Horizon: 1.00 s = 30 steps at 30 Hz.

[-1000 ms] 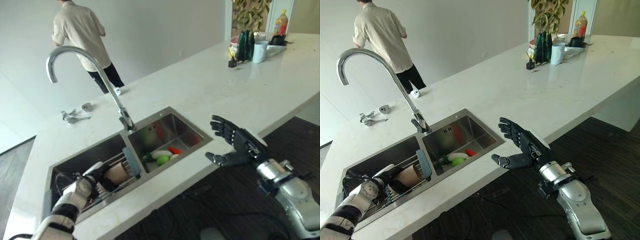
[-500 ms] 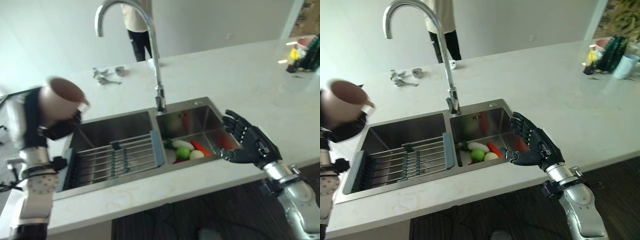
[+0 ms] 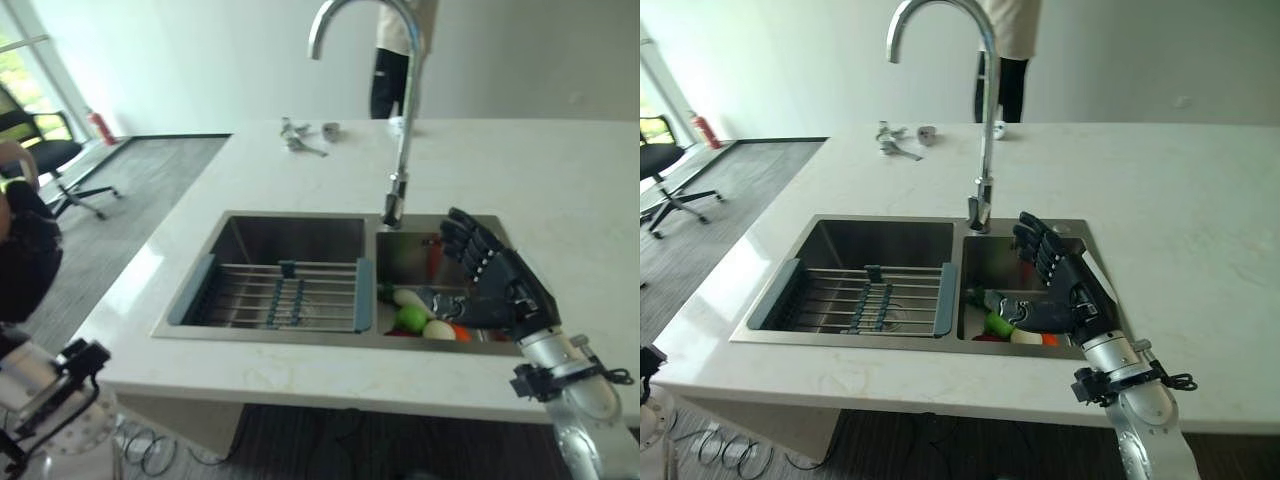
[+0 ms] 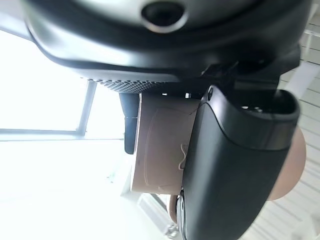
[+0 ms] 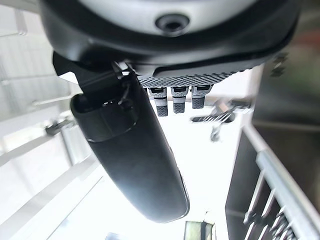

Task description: Place the dishes in the dishwasher.

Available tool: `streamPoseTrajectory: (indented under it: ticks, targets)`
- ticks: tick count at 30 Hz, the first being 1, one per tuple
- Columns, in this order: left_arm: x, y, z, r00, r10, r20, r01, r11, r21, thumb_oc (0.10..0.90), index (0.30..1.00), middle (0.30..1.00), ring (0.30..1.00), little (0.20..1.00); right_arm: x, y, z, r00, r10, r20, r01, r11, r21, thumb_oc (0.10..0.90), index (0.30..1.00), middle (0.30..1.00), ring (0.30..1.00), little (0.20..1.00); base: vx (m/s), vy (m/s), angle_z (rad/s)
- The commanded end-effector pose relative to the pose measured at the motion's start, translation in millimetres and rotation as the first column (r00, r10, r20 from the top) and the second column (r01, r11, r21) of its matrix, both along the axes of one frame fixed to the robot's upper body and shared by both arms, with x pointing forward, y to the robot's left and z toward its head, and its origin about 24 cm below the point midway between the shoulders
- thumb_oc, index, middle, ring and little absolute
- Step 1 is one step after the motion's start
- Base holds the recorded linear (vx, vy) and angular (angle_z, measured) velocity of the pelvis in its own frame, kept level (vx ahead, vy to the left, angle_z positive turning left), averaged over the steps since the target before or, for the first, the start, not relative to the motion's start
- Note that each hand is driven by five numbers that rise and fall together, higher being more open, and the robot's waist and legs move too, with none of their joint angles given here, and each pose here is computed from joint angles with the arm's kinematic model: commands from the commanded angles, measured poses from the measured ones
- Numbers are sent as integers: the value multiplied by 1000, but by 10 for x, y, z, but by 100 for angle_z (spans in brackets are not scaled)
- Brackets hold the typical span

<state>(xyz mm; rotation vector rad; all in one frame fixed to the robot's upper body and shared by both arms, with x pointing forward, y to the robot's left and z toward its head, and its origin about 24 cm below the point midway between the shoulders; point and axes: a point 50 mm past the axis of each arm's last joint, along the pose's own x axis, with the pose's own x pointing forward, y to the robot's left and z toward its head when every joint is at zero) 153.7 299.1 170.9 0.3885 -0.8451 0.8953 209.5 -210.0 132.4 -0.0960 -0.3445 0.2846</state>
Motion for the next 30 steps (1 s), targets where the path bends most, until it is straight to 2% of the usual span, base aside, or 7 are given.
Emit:
streamPoseTrajectory:
  ticks: [1,7,13,16,22,25,30]
  targets:
    - [-1,-143,405,952,-262,160,248,963,106,400,300,300,300,300,-92,60,554,935,-5,354,-8,999,34,800,900,900,900,900,-168,30,78]
    - [147,-365,426,854,-443,271,426,896,125,400,300,300,300,300,-66,-183,622,910,-106,401,108,994,19,800,900,900,900,900,-300,202,140]
    - [285,-433,422,833,-490,257,483,870,96,400,300,300,300,300,30,-193,578,913,-169,371,147,985,88,800,900,900,900,900,-165,412,136]
    - [303,-443,425,805,-524,278,530,846,60,400,300,300,300,300,111,-98,528,929,-164,333,106,977,187,800,900,900,900,900,-53,450,94]
    - [466,-584,469,774,-582,249,593,804,36,400,300,300,300,300,59,22,441,937,-171,304,108,971,212,800,900,900,900,900,33,428,104]
    - [490,-623,437,773,-582,253,599,801,14,400,300,300,300,300,-16,-36,453,937,-117,331,52,979,199,800,900,900,900,900,52,136,204]
    - [401,-579,381,786,-569,244,586,811,4,400,300,300,300,300,-39,12,440,932,-101,347,30,978,204,800,900,900,900,900,19,-71,85]
